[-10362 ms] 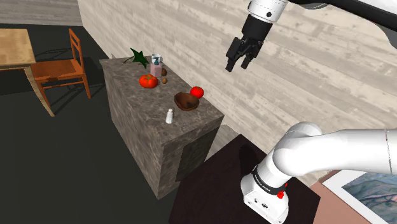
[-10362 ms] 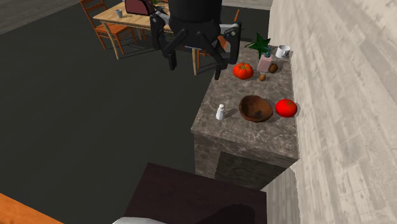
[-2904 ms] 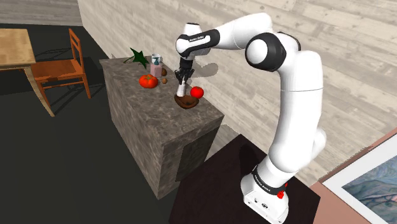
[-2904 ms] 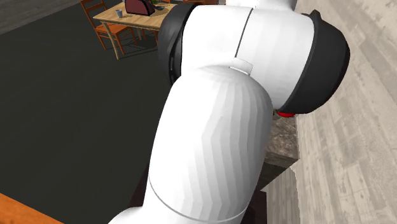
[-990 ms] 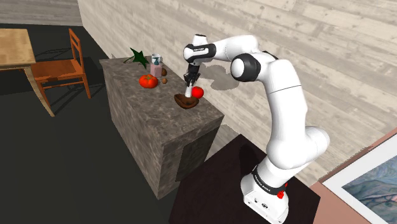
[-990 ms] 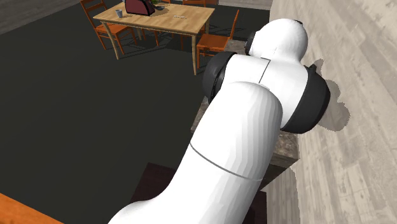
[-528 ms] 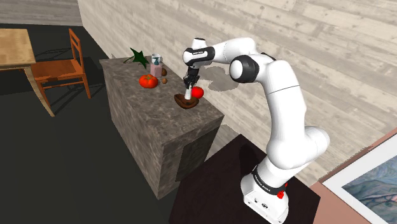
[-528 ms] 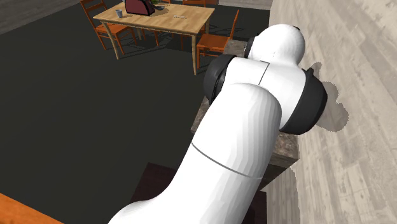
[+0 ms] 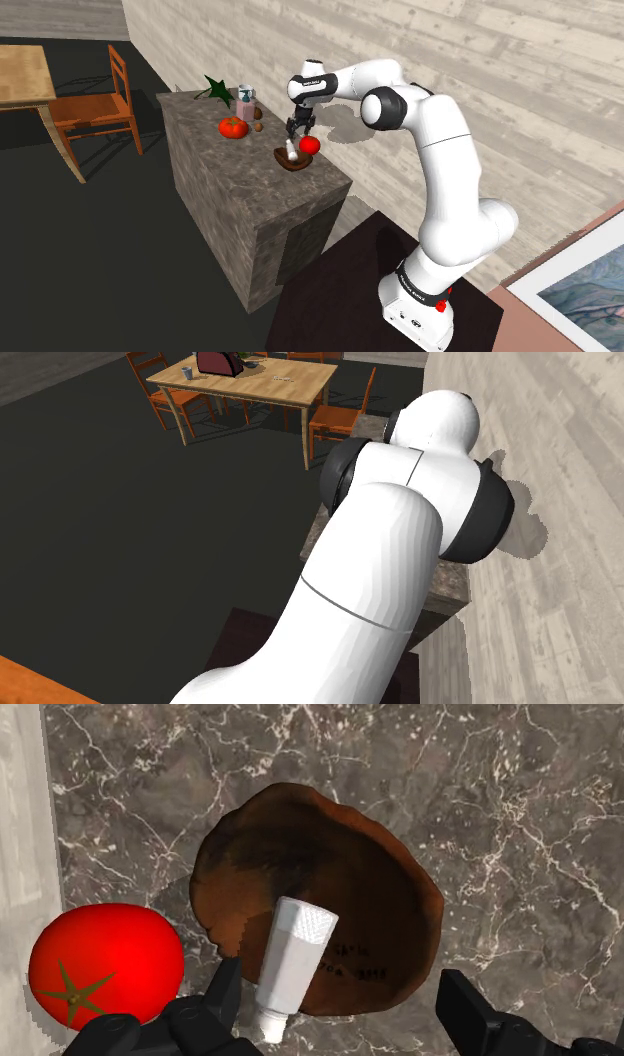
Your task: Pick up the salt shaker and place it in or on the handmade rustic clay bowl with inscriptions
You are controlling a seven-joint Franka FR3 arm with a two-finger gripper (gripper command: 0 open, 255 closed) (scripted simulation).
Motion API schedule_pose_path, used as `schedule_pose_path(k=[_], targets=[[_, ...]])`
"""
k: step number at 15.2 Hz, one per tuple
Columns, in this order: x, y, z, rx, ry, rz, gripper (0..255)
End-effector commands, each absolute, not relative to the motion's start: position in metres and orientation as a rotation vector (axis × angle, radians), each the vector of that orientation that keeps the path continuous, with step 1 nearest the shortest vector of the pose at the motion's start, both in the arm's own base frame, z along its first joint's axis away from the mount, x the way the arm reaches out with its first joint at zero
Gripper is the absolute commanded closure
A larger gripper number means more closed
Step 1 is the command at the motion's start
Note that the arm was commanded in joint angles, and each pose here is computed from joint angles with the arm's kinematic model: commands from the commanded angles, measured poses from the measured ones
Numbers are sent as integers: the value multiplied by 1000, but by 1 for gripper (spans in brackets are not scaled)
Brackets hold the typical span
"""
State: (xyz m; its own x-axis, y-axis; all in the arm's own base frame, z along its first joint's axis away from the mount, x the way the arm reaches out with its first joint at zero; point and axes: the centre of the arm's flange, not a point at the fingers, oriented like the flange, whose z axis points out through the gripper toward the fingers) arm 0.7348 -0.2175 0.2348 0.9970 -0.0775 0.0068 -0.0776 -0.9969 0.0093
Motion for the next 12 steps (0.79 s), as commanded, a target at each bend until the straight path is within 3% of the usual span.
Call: schedule_pose_path(k=[1, 5, 12], targets=[[735, -218, 235, 3130, -122, 10, 0], [735, -217, 285, 3130, -122, 10, 0], [735, -217, 285, 3130, -122, 10, 0]])
